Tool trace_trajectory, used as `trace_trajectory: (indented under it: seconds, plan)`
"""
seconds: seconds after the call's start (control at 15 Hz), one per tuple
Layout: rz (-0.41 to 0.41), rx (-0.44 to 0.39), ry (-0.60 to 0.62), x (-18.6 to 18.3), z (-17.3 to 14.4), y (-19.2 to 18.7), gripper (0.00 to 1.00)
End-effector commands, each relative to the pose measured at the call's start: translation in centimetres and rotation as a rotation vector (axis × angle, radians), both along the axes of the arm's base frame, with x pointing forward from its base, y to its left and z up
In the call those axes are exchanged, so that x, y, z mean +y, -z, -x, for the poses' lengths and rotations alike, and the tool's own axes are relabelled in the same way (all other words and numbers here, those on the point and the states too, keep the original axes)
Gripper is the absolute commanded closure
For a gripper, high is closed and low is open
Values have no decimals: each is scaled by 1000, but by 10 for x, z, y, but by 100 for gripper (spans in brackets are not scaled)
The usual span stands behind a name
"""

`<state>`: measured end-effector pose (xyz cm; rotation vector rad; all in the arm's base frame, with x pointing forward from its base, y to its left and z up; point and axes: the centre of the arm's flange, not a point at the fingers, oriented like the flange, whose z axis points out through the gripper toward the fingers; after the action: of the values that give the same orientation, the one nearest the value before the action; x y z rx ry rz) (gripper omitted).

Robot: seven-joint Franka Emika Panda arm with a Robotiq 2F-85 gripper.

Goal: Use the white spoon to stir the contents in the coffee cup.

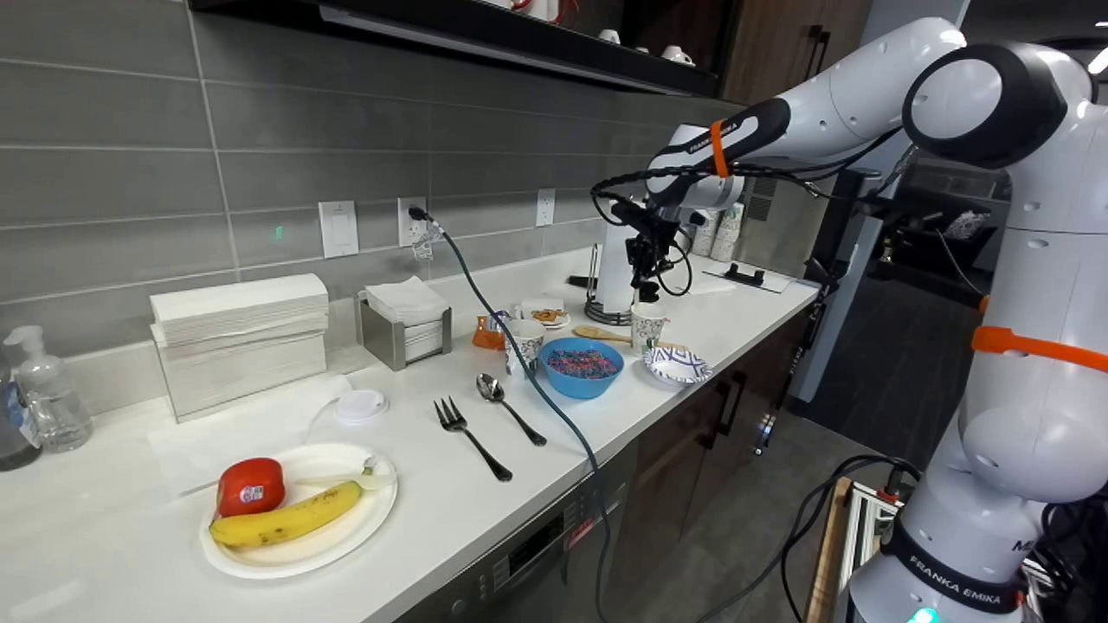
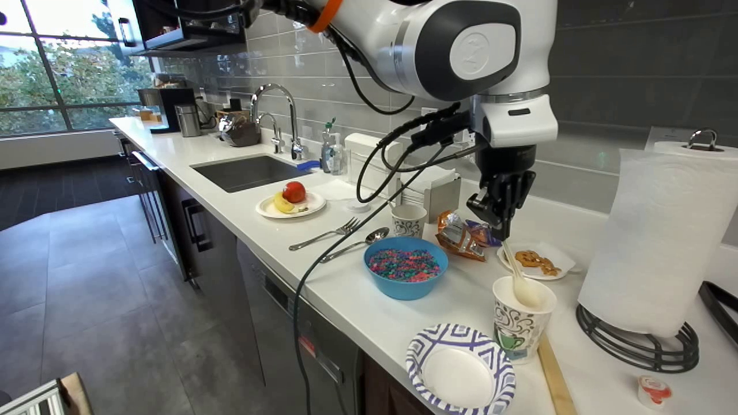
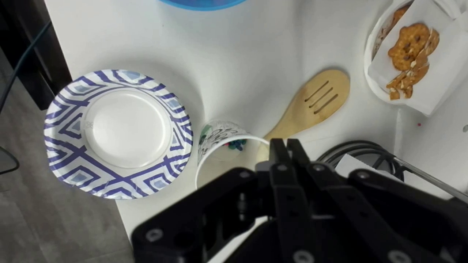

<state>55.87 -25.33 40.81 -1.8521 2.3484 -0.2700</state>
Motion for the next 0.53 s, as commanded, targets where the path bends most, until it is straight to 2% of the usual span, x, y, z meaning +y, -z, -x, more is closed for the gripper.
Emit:
trace_trajectory:
  seconds: [0.0,0.33,0.4,0.47]
  plan:
    - [2,48,47,0,2,0,99]
    - [3,89,99,-7,7,3,99]
    - [-1,102,106,-8,7,4,71]
    - [-3,106,108,-8,8,6,70]
